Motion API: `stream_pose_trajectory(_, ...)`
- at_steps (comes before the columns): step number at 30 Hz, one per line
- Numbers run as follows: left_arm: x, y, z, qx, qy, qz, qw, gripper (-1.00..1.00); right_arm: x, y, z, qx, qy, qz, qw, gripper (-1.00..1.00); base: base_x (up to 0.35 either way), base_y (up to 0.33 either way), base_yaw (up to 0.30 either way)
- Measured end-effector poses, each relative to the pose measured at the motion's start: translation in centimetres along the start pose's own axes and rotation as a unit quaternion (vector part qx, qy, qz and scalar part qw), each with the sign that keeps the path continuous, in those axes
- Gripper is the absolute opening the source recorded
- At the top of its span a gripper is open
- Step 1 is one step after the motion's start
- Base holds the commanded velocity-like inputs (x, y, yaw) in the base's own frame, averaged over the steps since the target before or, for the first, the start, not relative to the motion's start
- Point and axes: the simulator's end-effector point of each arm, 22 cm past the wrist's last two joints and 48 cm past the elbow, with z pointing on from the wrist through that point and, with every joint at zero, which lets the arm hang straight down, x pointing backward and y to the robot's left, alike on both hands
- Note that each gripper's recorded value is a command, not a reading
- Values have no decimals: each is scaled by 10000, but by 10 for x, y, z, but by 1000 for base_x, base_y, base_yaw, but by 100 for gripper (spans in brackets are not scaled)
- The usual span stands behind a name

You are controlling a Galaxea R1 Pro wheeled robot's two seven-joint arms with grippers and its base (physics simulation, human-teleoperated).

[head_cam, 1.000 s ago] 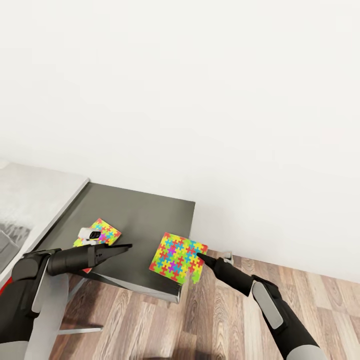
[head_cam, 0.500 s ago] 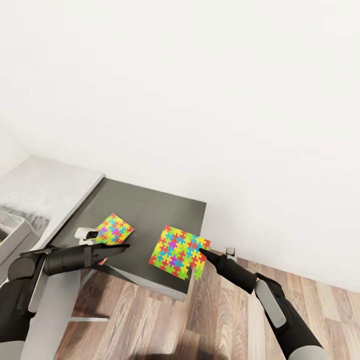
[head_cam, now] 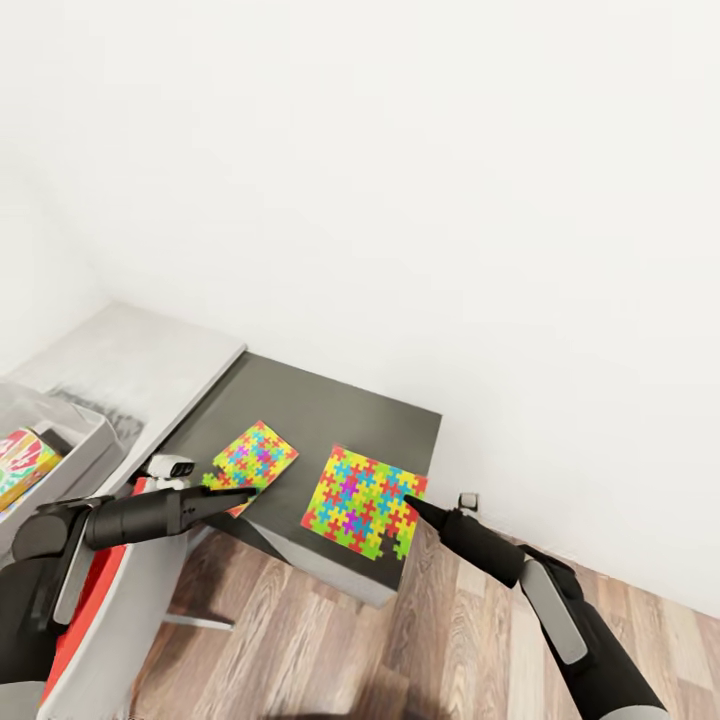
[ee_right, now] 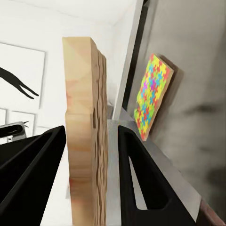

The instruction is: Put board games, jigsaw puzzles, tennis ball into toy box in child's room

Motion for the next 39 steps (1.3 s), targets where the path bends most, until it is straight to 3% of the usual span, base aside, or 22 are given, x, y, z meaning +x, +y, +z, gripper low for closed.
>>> stream_pose_trajectory(10, -5, -8, -9, -89, 60, 191, 9998, 100, -24, 35, 0, -239, -56, -494, 9985, -100, 0, 0, 95)
stream_pose_trajectory(17, -9, -12, -19, -191, 118, 312, 9993, 100, -27, 44, 0, -291, -65, -604, 9977, -100, 0, 0, 68)
stream_pose_trajectory(27, -32, -41, -60, 23, 4, 549, 9985, 100, -31, 68, -4, -681, -92, -708, 9951, -100, 0, 0, 66)
stream_pose_trajectory(39, -36, -53, -66, 50, -17, 653, 9979, 100, -41, 73, -18, -630, -104, -916, 9937, -100, 0, 0, 68)
